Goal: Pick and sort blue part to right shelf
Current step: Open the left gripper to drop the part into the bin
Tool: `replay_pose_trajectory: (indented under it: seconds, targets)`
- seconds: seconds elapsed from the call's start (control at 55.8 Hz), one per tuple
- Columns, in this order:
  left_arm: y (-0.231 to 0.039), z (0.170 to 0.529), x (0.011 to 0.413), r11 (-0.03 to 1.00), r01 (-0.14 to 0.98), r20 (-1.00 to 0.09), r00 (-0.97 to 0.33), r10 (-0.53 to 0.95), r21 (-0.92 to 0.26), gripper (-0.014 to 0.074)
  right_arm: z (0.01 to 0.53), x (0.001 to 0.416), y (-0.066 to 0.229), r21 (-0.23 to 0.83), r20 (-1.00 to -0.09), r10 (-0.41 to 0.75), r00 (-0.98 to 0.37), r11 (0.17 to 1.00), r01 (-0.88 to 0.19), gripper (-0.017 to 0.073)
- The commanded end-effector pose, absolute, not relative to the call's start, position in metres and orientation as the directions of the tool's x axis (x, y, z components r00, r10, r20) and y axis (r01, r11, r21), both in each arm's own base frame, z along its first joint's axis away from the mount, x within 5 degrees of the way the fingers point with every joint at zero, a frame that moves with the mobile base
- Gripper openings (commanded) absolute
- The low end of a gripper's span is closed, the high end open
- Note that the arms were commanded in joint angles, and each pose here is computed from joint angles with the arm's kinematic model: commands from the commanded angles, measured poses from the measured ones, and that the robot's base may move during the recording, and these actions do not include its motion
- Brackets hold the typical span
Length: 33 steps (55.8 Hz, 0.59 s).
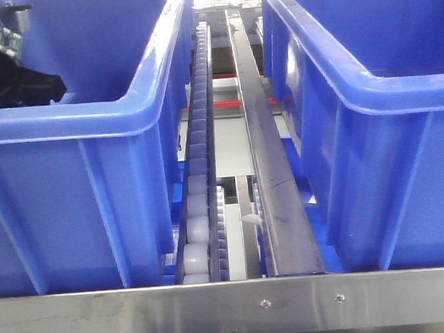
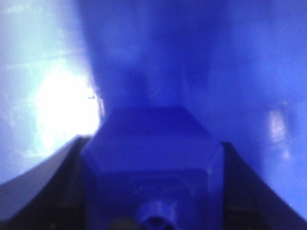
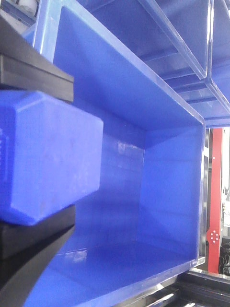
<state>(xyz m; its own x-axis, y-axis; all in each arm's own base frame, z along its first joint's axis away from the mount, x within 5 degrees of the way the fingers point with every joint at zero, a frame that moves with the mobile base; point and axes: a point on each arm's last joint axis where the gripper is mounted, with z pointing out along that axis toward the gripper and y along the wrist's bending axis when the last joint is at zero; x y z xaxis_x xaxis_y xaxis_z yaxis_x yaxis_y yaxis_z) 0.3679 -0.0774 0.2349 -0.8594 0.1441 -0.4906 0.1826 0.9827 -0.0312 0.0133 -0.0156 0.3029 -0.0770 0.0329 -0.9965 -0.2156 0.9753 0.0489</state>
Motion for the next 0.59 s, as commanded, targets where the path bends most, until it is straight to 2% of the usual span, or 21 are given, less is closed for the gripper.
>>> replay_pose_trajectory:
  seconds: [0.0,0.09,0.251,0.394,0.573]
  targets:
    - [-0.079,0.266,0.369,0.982,0.184,-0.593,-0.796,0.124,-0.042,0.0619,0.319,0.009,-0.017,0.019,-0.999,0.030,0.044,0.973,-0.229,0.0199]
    - [-0.079,0.267,0.367,0.982,0.184,-0.588,-0.799,0.125,-0.042,0.0681,0.319,0.009,-0.017,0.019,-0.999,0.030,0.044,0.973,-0.229,0.0199]
    - [-0.078,0.286,0.357,0.981,0.183,-0.616,-0.780,0.107,-0.061,0.0671,0.319,0.009,-0.017,0.019,-0.999,0.030,0.044,0.973,-0.229,0.0199]
    - [-0.078,0.331,0.330,0.976,0.207,-0.709,-0.698,0.102,-0.063,0.0572,0.319,0.009,-0.017,0.019,-0.999,0.030,0.044,0.973,-0.229,0.0199]
    - [-0.070,0.370,0.277,0.972,0.228,-0.815,-0.574,0.080,-0.065,0.0375,0.319,0.009,-0.017,0.019,-0.999,0.030,0.044,0.973,-0.229,0.0199]
